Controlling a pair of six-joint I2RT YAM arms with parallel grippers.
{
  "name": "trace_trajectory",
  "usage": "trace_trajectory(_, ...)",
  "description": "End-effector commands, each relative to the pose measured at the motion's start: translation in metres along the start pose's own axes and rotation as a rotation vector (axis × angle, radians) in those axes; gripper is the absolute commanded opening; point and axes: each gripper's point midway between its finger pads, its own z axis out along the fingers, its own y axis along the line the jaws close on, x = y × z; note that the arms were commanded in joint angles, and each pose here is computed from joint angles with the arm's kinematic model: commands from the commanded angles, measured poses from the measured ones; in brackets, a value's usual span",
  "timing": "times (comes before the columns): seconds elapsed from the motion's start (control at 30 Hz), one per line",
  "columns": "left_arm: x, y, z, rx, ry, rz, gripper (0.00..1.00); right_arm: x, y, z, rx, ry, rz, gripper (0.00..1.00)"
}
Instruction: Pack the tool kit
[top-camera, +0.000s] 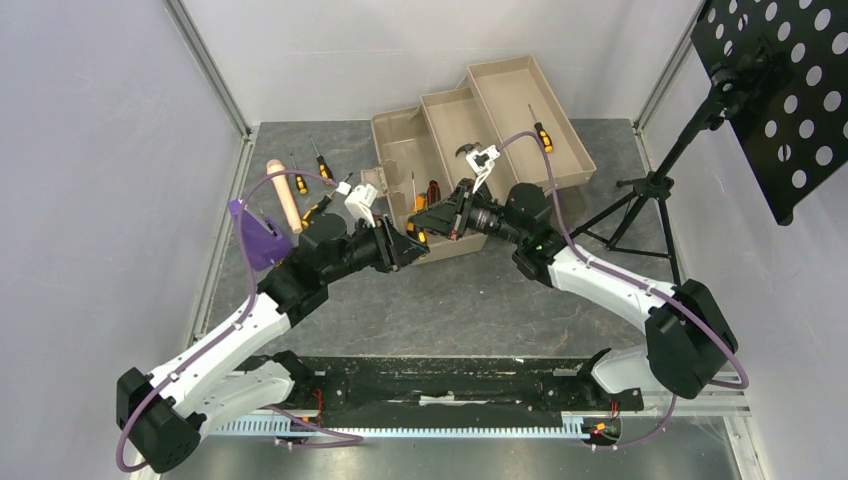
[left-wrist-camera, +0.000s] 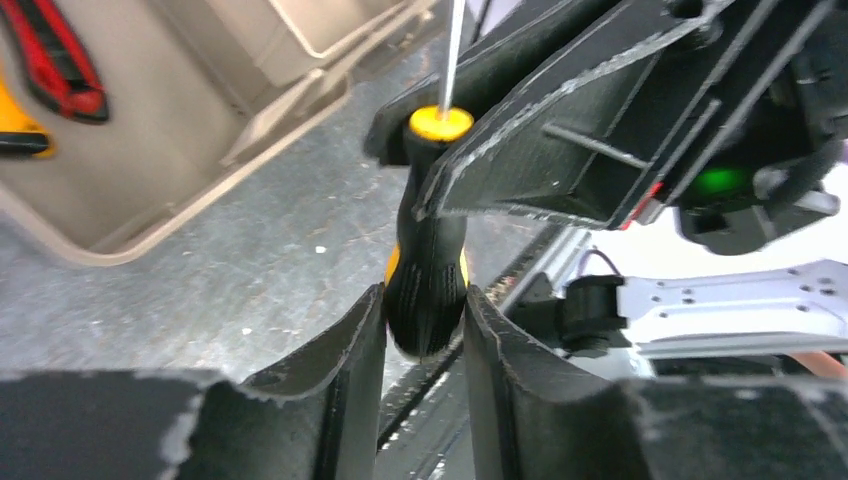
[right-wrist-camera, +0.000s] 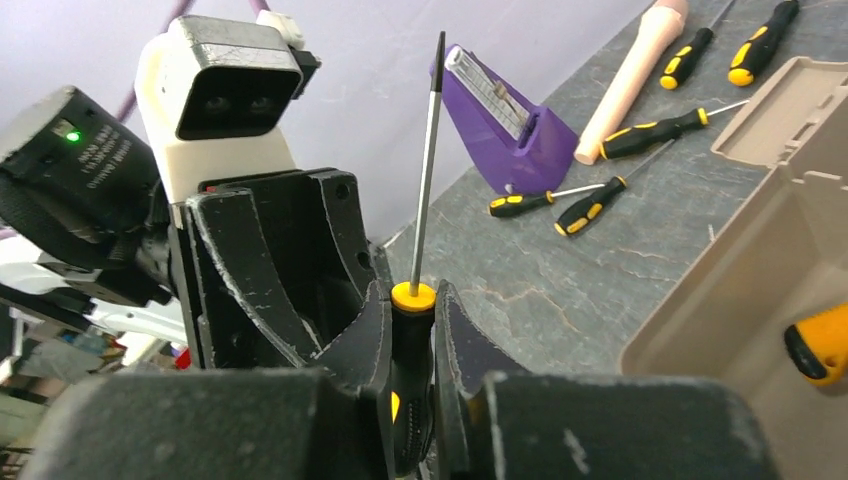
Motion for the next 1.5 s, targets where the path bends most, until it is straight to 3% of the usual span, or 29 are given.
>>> trace_trajectory(0.0,-0.018,0.021,-0.018,-0.166,-0.053,0.112,0.51,-0.045,-0.002,-0.004,0.068,-0.058,-0.202,0.0)
trace_trajectory(0.1,-0.03,0.04,-0.035,-0.307,-0.084,0.184,0.84,-0.066,-0.025,-0.013,0.187,-0.045,-0.286,0.0)
trace_trajectory(0.2,-0.041,0.061,-0.056,-0.468,-0.096,0.248,0.99,-0.092,-0.055,-0.032,0.34,-0.046,-0.365,0.0)
trace_trajectory(0.4,-0.052,0.108,-0.094,-0.753,-0.093,0.32,1.0,-0.155,-0.105,-0.082,0.706,-0.012,-0.587,0.0)
trace_trajectory(0.57,-0.055,0.147,-0.123,-0.91,-0.109,0.275,1.0,-0.197,-0.143,-0.127,0.997,0.032,-0.736,0.0)
trace_trajectory(0.77,-0.039,0.193,-0.144,-1.035,-0.07,0.161,1.0,-0.216,-0.187,-0.141,1.163,0.162,-0.789,0.0)
trace_trajectory(1.0,-0.023,0.215,-0.148,-1.086,-0.041,0.129,1.0,-0.203,-0.239,-0.146,1.247,0.273,-0.76,0.01)
trace_trajectory(1.27,-0.02,0.224,-0.147,-1.108,-0.008,0.114,1.0,-0.206,-0.251,-0.141,1.252,0.283,-0.723,0.52)
trace_trajectory(1.33,-0.02,0.225,-0.146,-1.108,-0.006,0.106,1.0,-0.212,-0.243,-0.141,1.248,0.256,-0.726,0.61)
trace_trajectory(1.47,-0.017,0.226,-0.143,-1.101,0.006,0.083,1.0,-0.217,-0.223,-0.144,1.219,0.204,-0.725,0.66)
